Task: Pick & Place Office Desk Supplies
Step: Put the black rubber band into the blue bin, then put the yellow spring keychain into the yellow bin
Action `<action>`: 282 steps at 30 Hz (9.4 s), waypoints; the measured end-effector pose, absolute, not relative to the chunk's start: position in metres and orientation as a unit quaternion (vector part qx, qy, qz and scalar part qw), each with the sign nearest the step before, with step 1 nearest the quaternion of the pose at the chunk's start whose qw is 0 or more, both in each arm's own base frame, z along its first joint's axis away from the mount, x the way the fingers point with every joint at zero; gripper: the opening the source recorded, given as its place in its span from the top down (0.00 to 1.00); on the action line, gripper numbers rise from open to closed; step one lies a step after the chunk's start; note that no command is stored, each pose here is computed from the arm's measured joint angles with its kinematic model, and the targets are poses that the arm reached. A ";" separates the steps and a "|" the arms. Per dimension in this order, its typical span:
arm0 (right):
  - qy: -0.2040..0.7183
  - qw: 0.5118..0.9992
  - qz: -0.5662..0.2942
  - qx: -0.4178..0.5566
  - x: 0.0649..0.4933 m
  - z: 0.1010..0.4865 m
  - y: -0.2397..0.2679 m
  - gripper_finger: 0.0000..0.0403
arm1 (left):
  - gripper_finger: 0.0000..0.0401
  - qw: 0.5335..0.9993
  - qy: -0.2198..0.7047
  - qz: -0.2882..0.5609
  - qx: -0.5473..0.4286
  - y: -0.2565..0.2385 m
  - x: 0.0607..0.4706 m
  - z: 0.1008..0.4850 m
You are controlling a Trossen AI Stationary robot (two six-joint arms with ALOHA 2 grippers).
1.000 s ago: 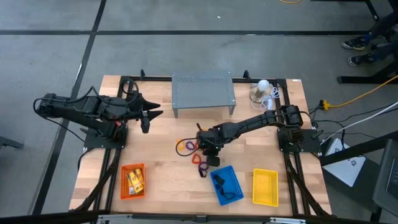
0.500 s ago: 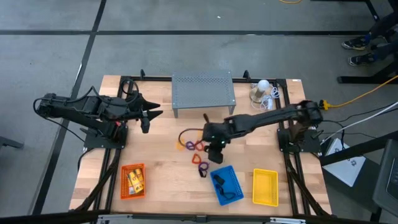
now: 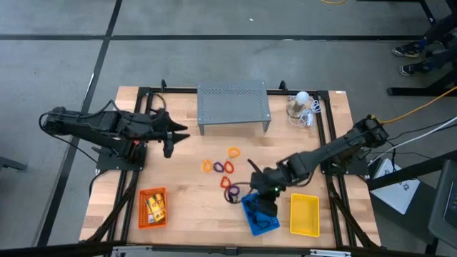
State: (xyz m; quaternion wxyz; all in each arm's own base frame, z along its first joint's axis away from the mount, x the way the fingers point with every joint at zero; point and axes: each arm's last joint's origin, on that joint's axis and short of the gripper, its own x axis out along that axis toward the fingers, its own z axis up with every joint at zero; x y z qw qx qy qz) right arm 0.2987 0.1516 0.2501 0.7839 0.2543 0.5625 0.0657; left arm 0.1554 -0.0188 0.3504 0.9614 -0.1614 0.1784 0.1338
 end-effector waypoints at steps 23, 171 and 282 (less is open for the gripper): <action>0.568 0.765 0.044 0.301 0.292 0.218 0.152 0.80 | 0.61 0.921 0.342 -0.086 -0.163 -0.058 0.284 0.261; 0.107 0.899 -0.228 0.358 0.179 0.355 0.114 0.27 | 0.99 0.933 0.155 -0.258 -0.199 -0.092 0.445 0.216; 0.493 0.805 -0.145 0.298 0.378 0.202 0.007 0.27 | 0.67 0.936 0.135 0.067 -0.318 -0.042 0.138 0.202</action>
